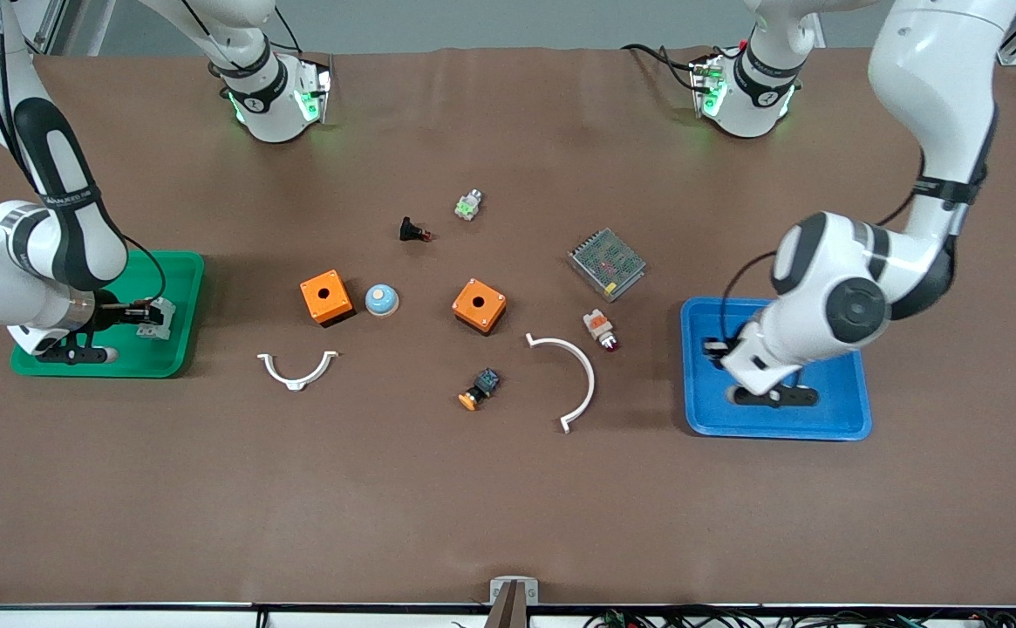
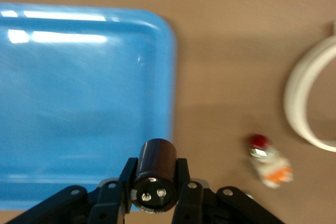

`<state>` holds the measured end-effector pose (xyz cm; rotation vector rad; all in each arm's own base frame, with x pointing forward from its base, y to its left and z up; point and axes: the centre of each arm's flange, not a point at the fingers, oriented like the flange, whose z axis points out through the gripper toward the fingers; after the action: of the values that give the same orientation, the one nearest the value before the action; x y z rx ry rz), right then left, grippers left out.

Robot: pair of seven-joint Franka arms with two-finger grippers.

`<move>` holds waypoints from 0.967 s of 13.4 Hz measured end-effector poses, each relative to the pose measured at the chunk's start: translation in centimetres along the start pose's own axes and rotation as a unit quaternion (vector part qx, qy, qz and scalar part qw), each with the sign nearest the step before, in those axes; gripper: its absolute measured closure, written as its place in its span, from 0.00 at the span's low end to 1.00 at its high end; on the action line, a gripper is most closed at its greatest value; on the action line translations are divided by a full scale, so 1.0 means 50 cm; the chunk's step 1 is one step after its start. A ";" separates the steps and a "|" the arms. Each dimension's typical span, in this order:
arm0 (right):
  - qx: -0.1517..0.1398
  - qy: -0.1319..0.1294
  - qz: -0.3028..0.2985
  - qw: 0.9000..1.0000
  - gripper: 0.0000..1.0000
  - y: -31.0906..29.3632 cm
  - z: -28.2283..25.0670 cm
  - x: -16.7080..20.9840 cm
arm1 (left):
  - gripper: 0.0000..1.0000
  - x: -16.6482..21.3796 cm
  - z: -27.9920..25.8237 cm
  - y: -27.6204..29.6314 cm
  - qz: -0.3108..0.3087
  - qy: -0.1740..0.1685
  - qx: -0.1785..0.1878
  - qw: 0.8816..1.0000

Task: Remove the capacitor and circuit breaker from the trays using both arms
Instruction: 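Carry the capacitor toward the metal box while the right gripper carries the breaker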

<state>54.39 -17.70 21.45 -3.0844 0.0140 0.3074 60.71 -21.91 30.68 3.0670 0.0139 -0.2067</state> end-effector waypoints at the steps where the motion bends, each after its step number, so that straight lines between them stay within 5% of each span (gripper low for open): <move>1: -0.001 0.000 -0.008 1.000 0.60 -0.020 -0.023 0.011 | 0.66 -0.033 0.016 0.077 -0.015 -0.006 0.003 1.000; 6: -0.001 -0.017 0.054 0.998 0.60 -0.253 -0.209 0.076 | 0.66 -0.167 0.136 0.349 -0.077 0.006 0.011 0.997; 9: 0.034 -0.016 0.109 0.993 0.60 -0.461 -0.206 0.086 | 0.66 -0.218 0.210 0.430 -0.104 0.004 -0.006 0.995; 13: 0.036 -0.005 0.158 0.987 0.60 -0.633 -0.199 0.105 | 0.66 -0.260 0.284 0.475 -0.118 -0.010 -0.008 0.993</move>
<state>61.89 13.49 31.46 -3.0011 0.5063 0.3241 46.27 -46.62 19.95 3.0401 0.3778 -0.2479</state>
